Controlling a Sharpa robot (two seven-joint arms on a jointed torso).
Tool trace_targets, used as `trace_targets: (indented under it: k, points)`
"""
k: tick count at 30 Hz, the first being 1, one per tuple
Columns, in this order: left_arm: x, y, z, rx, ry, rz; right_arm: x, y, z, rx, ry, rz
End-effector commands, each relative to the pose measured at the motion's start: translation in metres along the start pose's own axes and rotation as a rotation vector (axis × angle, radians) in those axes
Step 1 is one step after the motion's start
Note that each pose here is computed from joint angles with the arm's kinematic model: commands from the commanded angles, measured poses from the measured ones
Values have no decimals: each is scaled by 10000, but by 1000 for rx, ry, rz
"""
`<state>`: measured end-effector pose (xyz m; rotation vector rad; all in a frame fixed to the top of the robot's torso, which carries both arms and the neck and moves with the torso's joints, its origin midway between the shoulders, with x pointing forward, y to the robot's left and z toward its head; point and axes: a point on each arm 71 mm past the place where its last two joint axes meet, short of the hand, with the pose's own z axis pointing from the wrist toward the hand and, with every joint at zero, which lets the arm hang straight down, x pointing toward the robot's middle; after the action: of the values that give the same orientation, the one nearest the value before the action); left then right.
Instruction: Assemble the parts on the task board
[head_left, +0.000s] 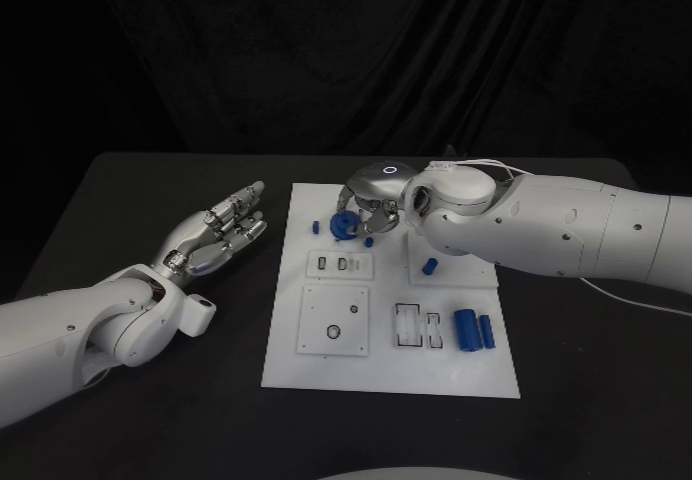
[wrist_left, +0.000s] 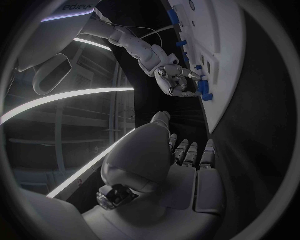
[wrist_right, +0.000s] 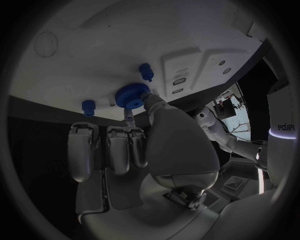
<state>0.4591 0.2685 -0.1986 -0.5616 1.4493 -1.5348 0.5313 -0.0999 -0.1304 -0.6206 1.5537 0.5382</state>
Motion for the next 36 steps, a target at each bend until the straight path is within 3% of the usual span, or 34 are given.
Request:
trace_targets:
  k: [1,11,23,36]
  points:
    - [16,-57,5,75,14,-6,39,10,-3,-1,7,-2]
    - [21,-57,7,75,16,-8,24,21,0,-26,-13,-2]
    - [22,-57,7,75,17,-9,-89,98,-14,-134,-165,-3]
    - [14,-54,1,72,16,-9,-184,90,-48,-147,-252,29]
